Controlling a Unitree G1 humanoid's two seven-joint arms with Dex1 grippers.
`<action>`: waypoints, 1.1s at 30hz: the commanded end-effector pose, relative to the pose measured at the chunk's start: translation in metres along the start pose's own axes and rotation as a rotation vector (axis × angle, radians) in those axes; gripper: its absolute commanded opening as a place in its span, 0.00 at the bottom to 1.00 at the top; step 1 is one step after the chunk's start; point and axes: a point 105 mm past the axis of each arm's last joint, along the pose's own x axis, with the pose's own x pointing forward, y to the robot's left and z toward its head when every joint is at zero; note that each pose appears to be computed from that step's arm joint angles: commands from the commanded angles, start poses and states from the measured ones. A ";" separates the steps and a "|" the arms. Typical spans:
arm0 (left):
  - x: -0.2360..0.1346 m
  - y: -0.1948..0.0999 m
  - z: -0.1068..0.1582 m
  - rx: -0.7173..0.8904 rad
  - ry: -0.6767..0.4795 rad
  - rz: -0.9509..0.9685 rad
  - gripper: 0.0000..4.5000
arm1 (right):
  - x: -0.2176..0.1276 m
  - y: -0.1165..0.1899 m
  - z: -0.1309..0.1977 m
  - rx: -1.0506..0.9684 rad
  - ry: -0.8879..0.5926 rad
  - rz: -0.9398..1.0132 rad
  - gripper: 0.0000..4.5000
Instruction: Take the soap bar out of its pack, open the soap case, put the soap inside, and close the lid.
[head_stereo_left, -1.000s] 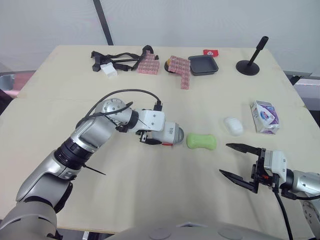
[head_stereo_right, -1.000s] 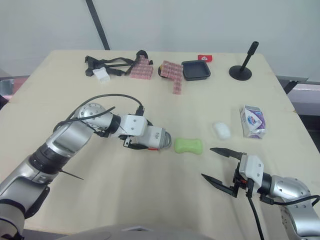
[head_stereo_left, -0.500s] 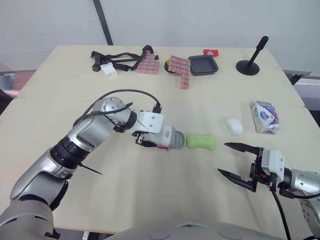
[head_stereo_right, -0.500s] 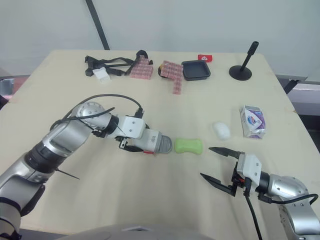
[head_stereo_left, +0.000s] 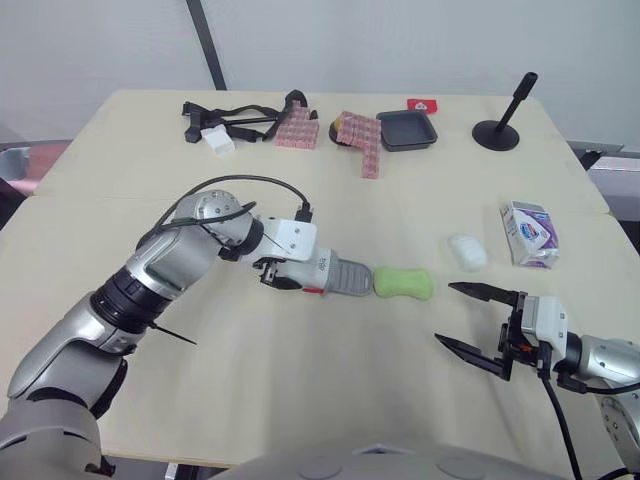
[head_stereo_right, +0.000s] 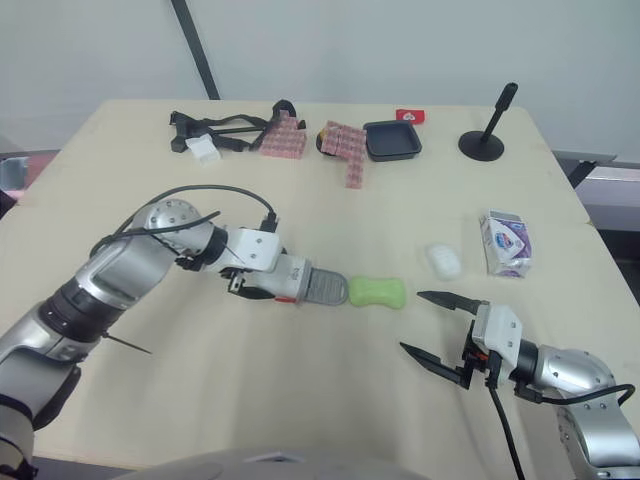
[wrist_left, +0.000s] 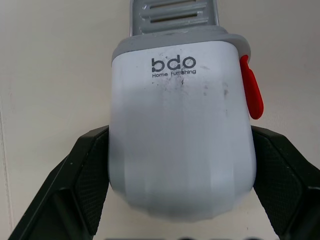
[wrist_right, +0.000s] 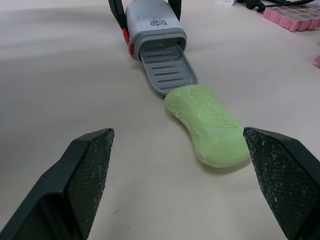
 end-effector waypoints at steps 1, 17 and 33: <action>-0.014 0.005 -0.003 0.019 0.014 0.035 0.77 | 0.000 -0.001 0.007 -0.028 -0.017 0.005 0.99; -0.029 0.000 -0.037 -0.037 -0.072 0.090 0.77 | -0.002 -0.002 0.005 -0.034 -0.014 0.014 0.99; -0.021 -0.002 -0.043 -0.038 -0.099 0.088 0.77 | -0.005 -0.003 0.006 -0.035 -0.003 0.013 0.99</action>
